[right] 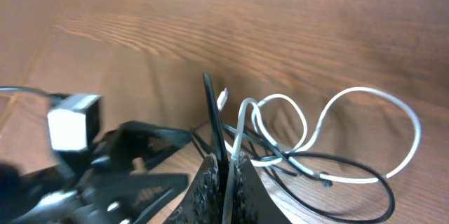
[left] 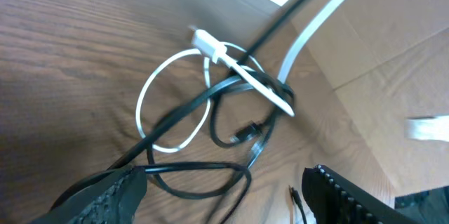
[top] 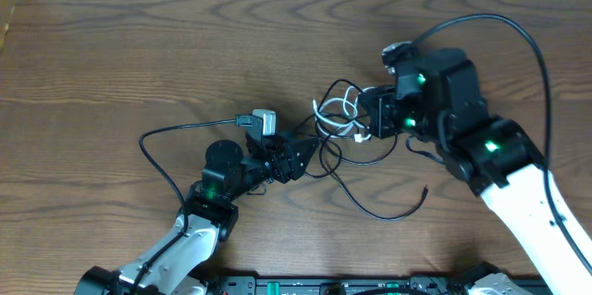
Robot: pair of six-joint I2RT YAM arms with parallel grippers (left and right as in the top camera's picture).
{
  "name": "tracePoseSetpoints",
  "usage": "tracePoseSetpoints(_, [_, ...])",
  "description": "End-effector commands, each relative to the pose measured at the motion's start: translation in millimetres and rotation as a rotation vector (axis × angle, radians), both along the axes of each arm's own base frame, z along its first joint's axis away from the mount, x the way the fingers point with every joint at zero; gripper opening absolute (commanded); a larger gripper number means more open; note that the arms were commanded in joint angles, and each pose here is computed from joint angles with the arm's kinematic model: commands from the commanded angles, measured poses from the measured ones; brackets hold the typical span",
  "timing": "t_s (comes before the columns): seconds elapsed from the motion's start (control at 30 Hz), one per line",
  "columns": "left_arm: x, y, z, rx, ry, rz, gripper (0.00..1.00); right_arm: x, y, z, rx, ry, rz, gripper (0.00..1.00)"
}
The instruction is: Untangle cables
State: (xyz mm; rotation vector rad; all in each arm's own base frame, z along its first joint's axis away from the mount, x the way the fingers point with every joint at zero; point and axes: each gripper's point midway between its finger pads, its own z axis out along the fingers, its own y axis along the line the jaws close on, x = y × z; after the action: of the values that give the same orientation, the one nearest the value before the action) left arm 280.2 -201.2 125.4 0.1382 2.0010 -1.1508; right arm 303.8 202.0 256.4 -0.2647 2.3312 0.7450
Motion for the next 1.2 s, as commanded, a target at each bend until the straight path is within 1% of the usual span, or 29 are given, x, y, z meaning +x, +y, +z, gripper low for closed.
tracePoseSetpoints(0.0, [6.3, -0.9, 4.2, -0.029, 0.010, 0.023, 0.80, -12.0, 0.1, 18.4, 0.033, -0.042, 0.040, 0.01])
tracePoseSetpoints(0.13, [10.2, -3.8, 15.4, -0.073, -0.021, 0.024, 0.82, -19.7, -3.0, 19.8, 0.031, -0.033, 0.042, 0.01])
tracePoseSetpoints(0.23, [8.4, -10.8, 21.0, -0.086, -0.051, 0.002, 0.89, -21.5, -4.0, 16.8, 0.024, -0.019, 0.042, 0.01])
tracePoseSetpoints(0.37, [0.5, -24.9, 19.1, -0.076, -0.073, -0.049, 0.95, -21.9, -4.0, 16.3, 0.022, -0.018, 0.044, 0.01])
tracePoseSetpoints(0.47, [-5.7, -34.6, 14.9, -0.049, -0.098, -0.086, 0.95, -22.3, -3.7, 16.3, 0.023, -0.017, 0.047, 0.01])
tracePoseSetpoints(0.57, [-5.2, -38.2, 5.9, -0.022, -0.090, -0.071, 0.95, -23.9, -1.9, 16.9, 0.032, -0.013, 0.058, 0.01])
tracePoseSetpoints(0.83, [10.6, -32.9, -21.8, 0.058, -0.049, 0.061, 0.95, -30.9, 5.7, 19.4, 0.067, 0.003, 0.106, 0.01])
tracePoseSetpoints(1.0, [23.8, -36.3, -23.2, 0.075, -0.052, 0.100, 0.95, -36.4, 11.3, 21.8, 0.095, 0.014, 0.143, 0.01])
tracePoseSetpoints(1.17, [39.2, -46.2, -17.9, 0.067, -0.062, 0.101, 0.95, -37.9, 11.8, 21.7, 0.096, 0.016, 0.151, 0.01])
